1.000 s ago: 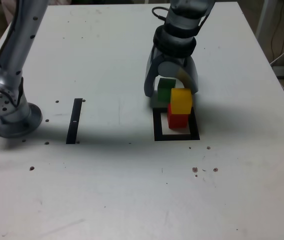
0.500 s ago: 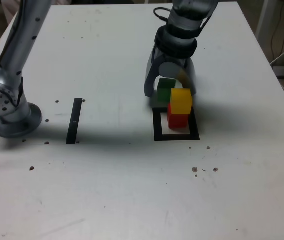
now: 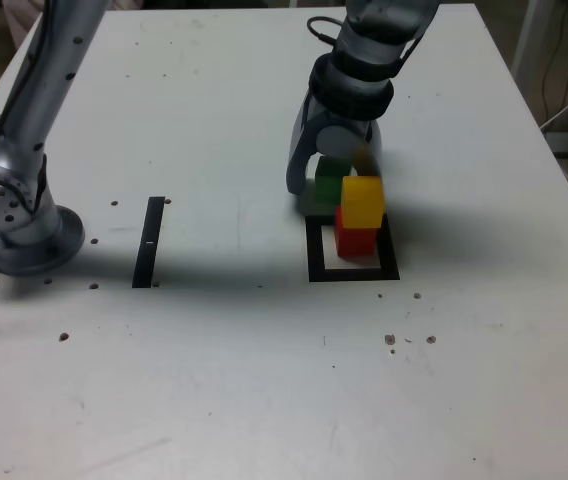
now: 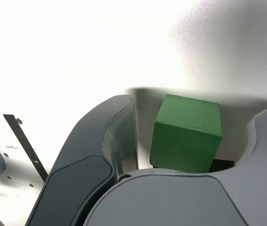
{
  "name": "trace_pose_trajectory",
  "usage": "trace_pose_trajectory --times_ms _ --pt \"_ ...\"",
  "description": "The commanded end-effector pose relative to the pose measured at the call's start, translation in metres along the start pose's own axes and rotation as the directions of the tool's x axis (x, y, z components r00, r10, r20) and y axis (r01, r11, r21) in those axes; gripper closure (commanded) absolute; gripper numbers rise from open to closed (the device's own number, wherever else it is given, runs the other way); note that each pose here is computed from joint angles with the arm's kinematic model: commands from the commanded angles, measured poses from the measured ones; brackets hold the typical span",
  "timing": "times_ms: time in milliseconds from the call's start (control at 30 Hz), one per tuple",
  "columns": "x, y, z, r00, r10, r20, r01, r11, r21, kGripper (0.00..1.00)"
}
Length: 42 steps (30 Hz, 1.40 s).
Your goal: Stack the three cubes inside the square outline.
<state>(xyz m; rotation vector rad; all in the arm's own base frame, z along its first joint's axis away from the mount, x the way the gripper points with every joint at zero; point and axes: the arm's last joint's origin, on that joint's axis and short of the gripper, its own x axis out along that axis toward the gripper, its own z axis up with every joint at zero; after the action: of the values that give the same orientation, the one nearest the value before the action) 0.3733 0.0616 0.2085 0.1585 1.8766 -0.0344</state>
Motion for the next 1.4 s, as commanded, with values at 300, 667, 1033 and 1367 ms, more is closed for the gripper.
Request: trace_pose_trajectory --times_ms 300,667,1033,1367 --pt "0.0 -0.001 0.001 0.9996 0.025 -0.016 -0.025 1.0 -0.007 0.54" --pt "-0.003 -0.001 0.003 0.9999 0.01 -0.003 -0.01 1.0 -0.001 0.74" --pt "-0.012 -0.001 -0.002 0.9996 0.023 0.016 -0.023 1.0 -0.016 0.8" --pt "-0.045 -0.004 -0.019 0.9962 0.052 0.07 -0.048 0.997 -0.06 0.81"
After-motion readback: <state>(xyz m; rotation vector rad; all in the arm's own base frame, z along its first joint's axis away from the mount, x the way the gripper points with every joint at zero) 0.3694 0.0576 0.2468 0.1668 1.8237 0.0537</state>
